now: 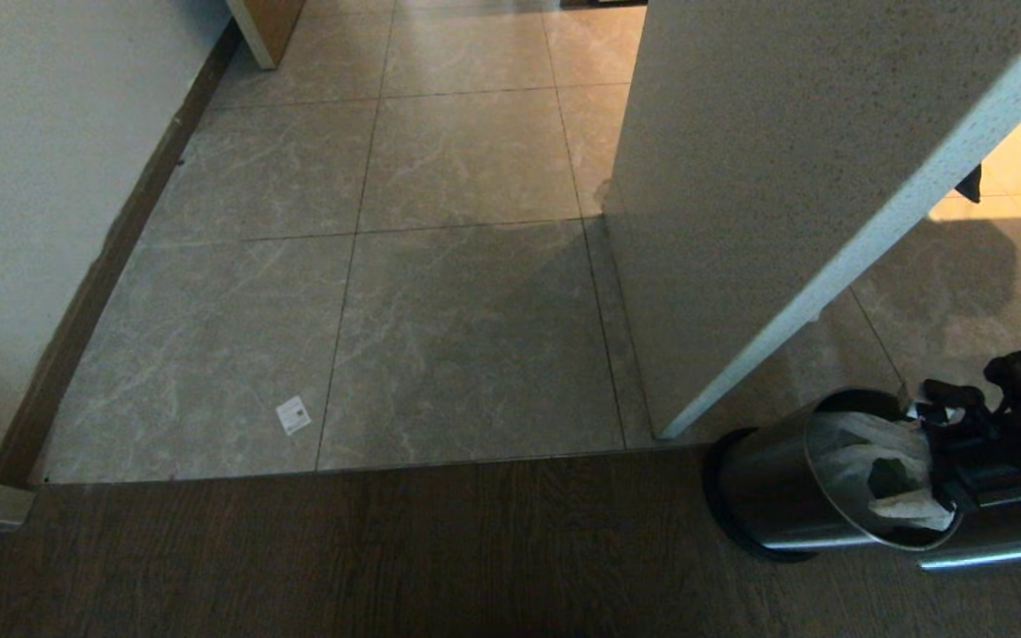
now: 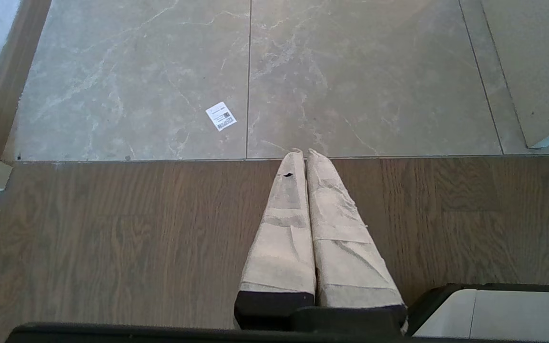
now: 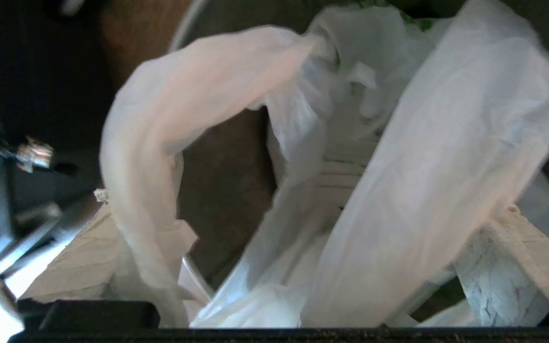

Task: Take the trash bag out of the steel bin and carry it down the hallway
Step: Pick up the trash bag

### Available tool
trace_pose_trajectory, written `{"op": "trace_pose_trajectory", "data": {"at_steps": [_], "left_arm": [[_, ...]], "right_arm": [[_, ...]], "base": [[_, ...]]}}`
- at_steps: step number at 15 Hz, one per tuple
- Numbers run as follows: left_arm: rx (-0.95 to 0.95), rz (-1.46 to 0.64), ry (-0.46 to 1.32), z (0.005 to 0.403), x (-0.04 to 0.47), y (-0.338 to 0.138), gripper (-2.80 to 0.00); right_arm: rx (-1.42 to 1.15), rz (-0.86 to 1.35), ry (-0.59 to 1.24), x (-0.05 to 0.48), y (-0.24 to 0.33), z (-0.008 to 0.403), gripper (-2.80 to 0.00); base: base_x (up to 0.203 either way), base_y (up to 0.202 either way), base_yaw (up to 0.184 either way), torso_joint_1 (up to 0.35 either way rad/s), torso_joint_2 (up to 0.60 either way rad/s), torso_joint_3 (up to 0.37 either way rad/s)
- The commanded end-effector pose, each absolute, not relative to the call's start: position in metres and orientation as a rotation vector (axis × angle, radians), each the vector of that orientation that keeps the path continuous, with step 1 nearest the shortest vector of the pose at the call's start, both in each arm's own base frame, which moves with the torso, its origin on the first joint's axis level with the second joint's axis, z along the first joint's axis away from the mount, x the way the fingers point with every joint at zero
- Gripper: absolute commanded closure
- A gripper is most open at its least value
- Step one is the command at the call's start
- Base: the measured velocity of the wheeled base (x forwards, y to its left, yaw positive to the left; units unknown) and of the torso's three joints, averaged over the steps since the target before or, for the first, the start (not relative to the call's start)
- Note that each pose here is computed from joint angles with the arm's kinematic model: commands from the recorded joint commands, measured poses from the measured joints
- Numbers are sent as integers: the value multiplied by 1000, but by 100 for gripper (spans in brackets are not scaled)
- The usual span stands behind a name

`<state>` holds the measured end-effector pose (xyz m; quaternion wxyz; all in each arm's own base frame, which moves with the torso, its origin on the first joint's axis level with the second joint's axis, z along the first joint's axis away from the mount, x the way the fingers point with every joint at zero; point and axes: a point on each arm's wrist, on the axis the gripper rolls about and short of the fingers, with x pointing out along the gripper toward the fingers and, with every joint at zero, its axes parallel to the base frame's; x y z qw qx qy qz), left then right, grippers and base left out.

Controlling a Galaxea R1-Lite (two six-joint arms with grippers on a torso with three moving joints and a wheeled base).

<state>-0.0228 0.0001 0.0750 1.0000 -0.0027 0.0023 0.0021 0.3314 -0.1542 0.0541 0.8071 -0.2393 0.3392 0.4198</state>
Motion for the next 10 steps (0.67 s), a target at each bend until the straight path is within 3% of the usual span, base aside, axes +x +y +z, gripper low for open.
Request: {"op": "trace_pose_trajectory", "data": {"at_steps": [1,2,10], "left_arm": [[-6,5,5,75,-23,0,0],[-6,5,5,75,-23,0,0],[-6,5,5,75,-23,0,0]], "right_arm": [[-500,909,716,331,-154,51,-280],[-507,914,710,332,-154,51,0],[-578,875,655,332,-154,56,0]], "base": [[0,0,0,0,0,0],[0,0,0,0,0,0],[0,0,0,0,0,0]]}}
